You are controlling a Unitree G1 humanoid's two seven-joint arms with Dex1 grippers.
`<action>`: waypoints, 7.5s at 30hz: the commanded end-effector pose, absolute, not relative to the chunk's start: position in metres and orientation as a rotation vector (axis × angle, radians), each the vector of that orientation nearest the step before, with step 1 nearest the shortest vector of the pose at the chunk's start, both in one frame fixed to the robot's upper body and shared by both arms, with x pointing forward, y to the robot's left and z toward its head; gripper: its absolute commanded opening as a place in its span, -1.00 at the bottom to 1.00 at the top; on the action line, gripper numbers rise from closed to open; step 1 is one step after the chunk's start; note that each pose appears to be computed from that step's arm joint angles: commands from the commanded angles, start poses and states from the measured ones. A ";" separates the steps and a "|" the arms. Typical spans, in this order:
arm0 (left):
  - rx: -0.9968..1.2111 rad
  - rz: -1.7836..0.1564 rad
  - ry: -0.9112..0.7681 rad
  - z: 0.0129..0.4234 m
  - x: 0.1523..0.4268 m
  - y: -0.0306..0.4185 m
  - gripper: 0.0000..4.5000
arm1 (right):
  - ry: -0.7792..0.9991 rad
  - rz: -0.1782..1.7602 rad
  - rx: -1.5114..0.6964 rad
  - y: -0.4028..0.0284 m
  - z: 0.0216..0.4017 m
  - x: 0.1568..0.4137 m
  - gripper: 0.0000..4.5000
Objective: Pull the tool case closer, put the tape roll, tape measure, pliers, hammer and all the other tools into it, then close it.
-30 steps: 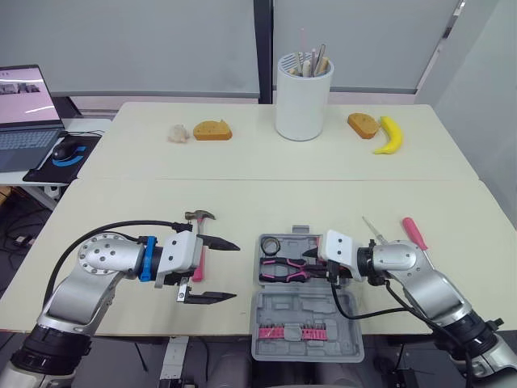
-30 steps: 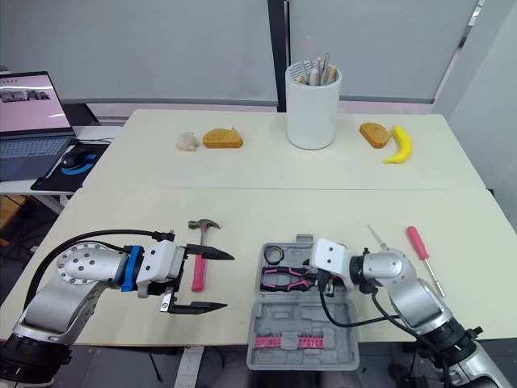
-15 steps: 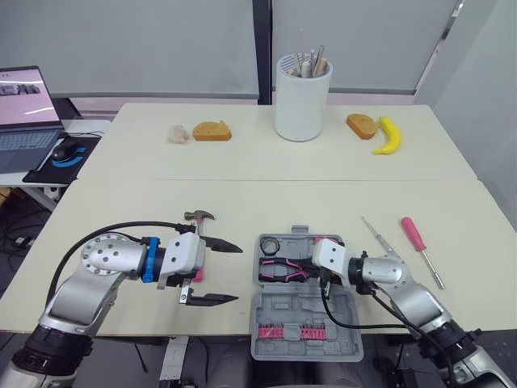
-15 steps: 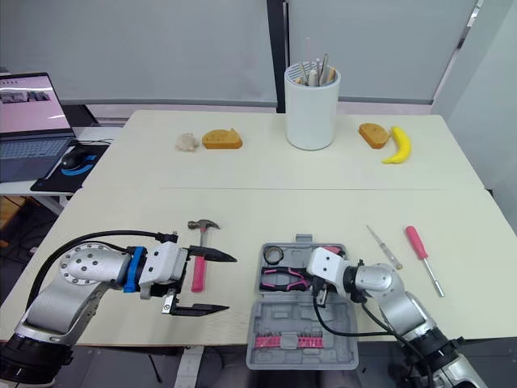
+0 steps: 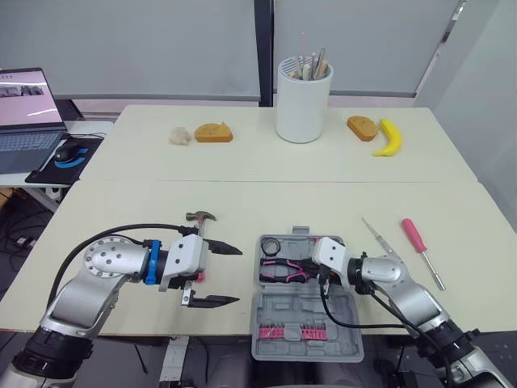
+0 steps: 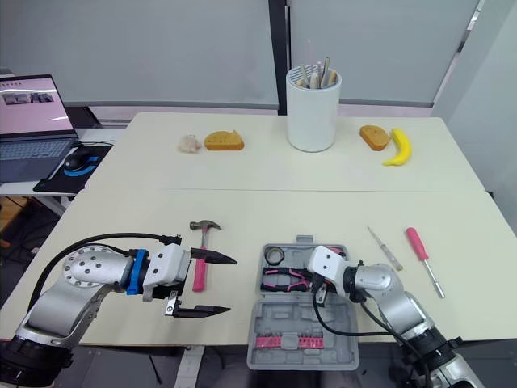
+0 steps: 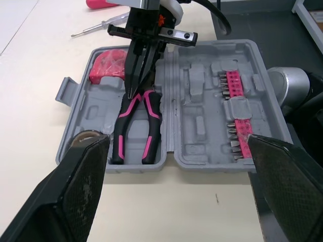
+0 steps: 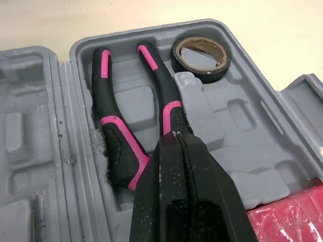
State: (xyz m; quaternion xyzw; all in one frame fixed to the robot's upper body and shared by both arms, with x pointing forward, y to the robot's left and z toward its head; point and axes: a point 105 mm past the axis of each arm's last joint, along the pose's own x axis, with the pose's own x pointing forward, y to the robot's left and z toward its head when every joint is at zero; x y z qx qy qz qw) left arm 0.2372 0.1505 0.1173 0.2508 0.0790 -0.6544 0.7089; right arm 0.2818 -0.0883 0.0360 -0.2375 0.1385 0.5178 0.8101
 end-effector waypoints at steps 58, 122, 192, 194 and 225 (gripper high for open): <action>0.585 -1.259 0.389 0.017 0.252 0.114 -1.00 | 0.514 1.081 -0.861 -0.188 0.037 0.243 -1.00; 0.575 -1.035 0.254 0.041 0.330 0.094 -1.00 | 0.315 0.873 -0.729 -0.143 0.053 0.307 -1.00; 0.336 -0.583 0.435 0.136 0.286 0.361 1.00 | 0.452 0.488 -0.452 -0.359 0.166 0.248 0.99; 0.340 -0.580 0.431 0.137 0.286 0.361 1.00 | 0.447 0.471 -0.460 -0.361 0.167 0.249 0.99; 0.487 -1.540 -0.130 0.192 0.256 0.049 1.00 | 0.431 0.511 -0.401 -0.263 0.094 0.292 0.99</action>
